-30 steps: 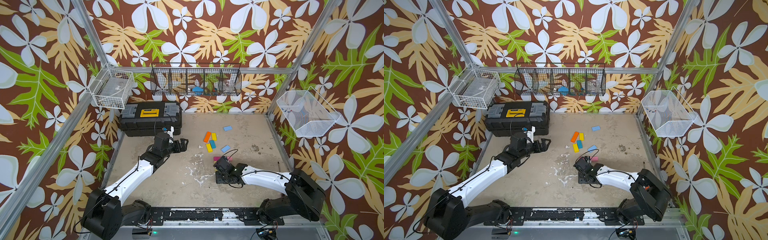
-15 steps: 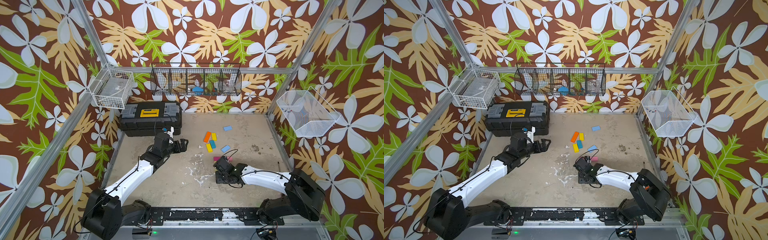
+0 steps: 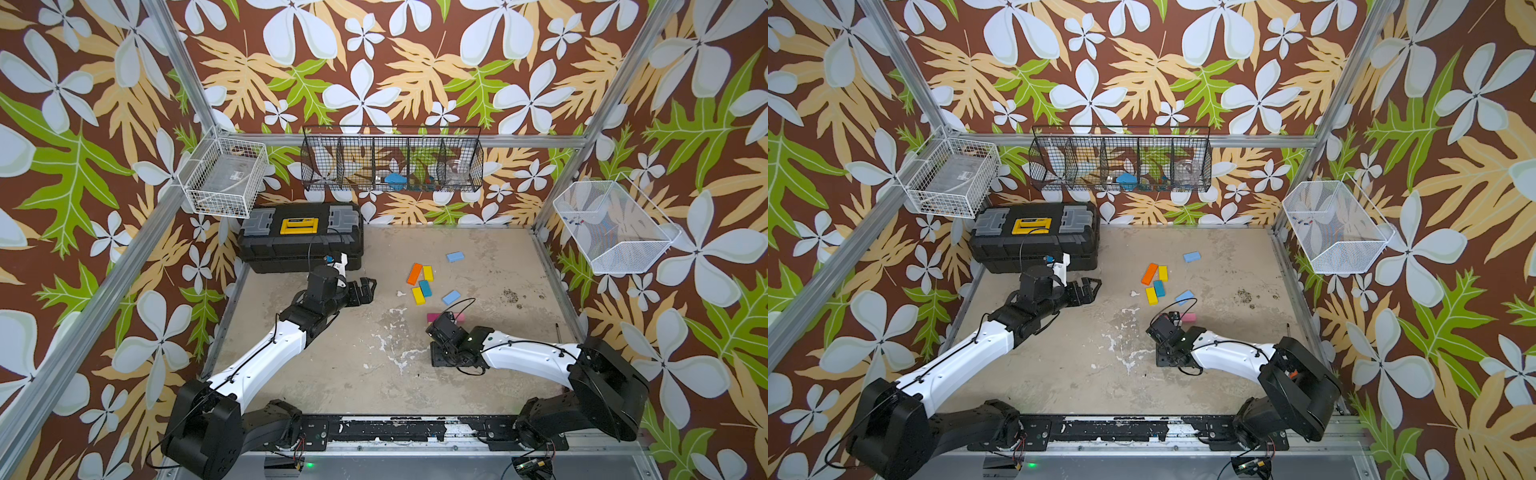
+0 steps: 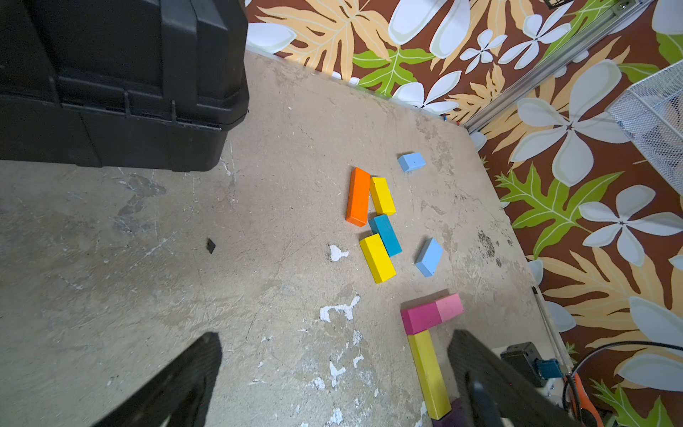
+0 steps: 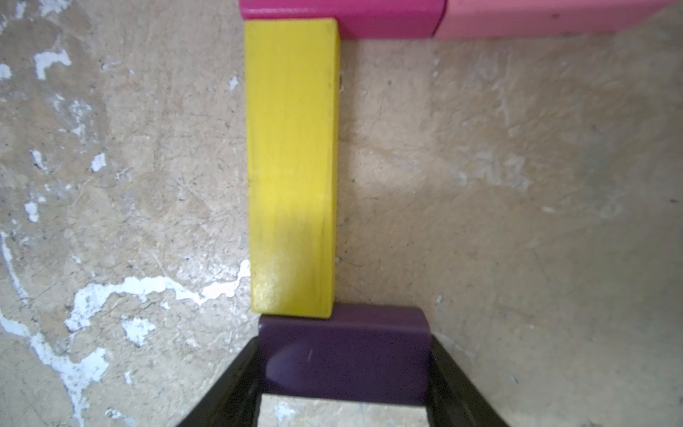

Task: Assemble the letter c with building blocks
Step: Assemble the building block at the center of the board, then pick up the building block from the center of the board.

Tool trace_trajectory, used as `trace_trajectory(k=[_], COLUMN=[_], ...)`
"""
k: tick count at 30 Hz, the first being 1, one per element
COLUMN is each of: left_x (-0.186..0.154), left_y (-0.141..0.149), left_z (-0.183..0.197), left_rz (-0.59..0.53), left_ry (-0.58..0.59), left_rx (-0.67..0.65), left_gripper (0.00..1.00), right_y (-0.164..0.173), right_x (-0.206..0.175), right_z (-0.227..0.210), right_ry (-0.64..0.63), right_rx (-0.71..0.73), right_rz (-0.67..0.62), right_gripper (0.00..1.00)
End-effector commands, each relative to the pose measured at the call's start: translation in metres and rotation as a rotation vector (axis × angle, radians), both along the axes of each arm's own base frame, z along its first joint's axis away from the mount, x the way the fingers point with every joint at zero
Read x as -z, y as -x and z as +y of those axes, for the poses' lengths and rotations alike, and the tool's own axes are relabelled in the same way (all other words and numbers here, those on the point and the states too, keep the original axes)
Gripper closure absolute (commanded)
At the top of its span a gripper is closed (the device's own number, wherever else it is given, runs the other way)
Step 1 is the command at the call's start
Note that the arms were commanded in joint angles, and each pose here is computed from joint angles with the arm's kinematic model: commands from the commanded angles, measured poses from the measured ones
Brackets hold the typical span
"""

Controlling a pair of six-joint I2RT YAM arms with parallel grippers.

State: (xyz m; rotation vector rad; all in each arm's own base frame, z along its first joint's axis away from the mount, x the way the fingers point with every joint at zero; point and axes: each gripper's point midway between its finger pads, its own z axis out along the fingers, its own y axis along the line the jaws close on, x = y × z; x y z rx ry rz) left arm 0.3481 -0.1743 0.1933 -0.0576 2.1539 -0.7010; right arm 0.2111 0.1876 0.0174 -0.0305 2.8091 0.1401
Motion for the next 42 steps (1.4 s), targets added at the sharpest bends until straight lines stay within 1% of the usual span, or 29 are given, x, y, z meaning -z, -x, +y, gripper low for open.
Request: trace_trajectory(k=[1,8,11,13,15,19,21,24,26,29,31,33,39,42], left_x=[-0.006,-0.007,-0.008,-0.010,-0.010,-0.009,-0.009,-0.008,-0.007,-0.007,-0.008,-0.007,0.000,0.001], left_y=[-0.002,-0.002,-0.003,-0.003,-0.005,-0.009,-0.011,-0.012,-0.014,-0.014,-0.014,-0.013,-0.012,-0.012], left_z=[0.000,-0.001,-0.001,-0.001,0.000,0.000,0.000,0.001,0.002,0.003,0.004,0.004,0.004,0.002], left_rz=[-0.026,-0.029,-0.029,-0.031,-0.031,-0.021,-0.018,-0.010,0.000,0.012,0.008,0.010,0.023,0.027], left_ry=[0.007,0.011,0.010,0.009,0.004,-0.010,-0.014,-0.020,-0.028,-0.038,-0.039,-0.039,-0.027,-0.023], left_rx=[0.004,0.005,0.004,0.003,-0.001,-0.009,-0.010,-0.016,-0.019,-0.018,-0.012,-0.009,0.002,0.009], left_gripper=[0.00,0.00,0.00,0.00,0.00,0.00,0.00,0.00,0.00,0.00,0.00,0.00,0.00,0.00], right_y=[0.001,-0.002,-0.006,-0.014,-0.028,-0.074,-0.097,-0.130,-0.148,-0.171,-0.183,-0.192,-0.198,-0.194], right_x=[0.002,-0.010,-0.028,-0.048,-0.069,-0.113,-0.127,-0.137,-0.139,-0.131,-0.123,-0.115,-0.085,-0.072], right_z=[-0.001,0.002,0.007,0.009,0.009,-0.002,-0.011,-0.027,-0.037,-0.052,-0.059,-0.061,-0.064,-0.069], right_ry=[0.008,-0.010,-0.037,-0.052,-0.071,-0.111,-0.123,-0.126,-0.123,-0.098,-0.059,-0.024,0.052,0.093], right_rx=[-0.001,-0.004,-0.009,-0.015,-0.007,0.041,0.066,0.106,0.130,0.146,0.134,0.090,-0.031,-0.048], right_rz=[0.009,-0.008,-0.037,-0.082,-0.123,-0.217,-0.245,-0.258,-0.258,-0.244,-0.224,-0.206,-0.147,-0.126], right_gripper=[0.36,0.29,0.27,0.27,0.27,0.27,0.27,0.27,0.27,0.27,0.27,0.26,0.25,0.25])
